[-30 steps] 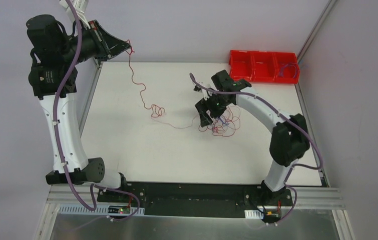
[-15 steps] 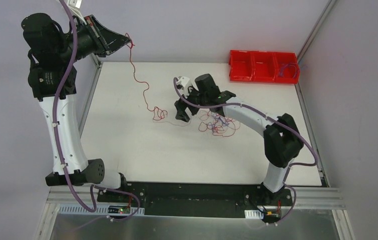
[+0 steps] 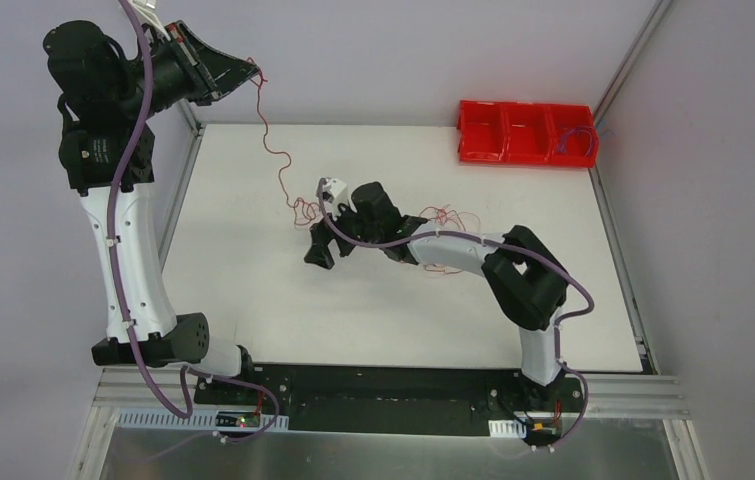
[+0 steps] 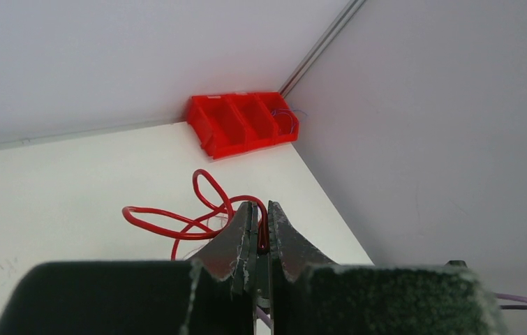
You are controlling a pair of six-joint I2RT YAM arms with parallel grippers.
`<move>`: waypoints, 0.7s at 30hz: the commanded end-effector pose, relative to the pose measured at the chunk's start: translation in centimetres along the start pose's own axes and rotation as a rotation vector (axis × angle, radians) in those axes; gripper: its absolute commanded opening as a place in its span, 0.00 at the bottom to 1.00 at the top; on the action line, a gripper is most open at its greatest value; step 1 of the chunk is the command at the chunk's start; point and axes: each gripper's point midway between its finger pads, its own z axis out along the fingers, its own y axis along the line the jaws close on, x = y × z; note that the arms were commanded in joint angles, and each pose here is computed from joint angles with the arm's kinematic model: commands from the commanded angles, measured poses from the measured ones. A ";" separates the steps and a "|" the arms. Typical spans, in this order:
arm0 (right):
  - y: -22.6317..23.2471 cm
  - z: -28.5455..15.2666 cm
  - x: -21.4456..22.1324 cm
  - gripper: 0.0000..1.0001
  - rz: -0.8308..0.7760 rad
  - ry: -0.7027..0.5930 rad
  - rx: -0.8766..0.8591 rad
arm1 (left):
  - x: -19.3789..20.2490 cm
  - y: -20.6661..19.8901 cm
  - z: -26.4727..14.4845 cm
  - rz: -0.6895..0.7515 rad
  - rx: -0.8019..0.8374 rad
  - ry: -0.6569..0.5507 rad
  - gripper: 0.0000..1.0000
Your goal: Untangle the cables
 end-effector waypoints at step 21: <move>-8.6 5.4 -5.7 0.30 -0.351 -0.299 0.408 | -4.1 -2.9 -0.7 0.027 0.044 -0.143 0.00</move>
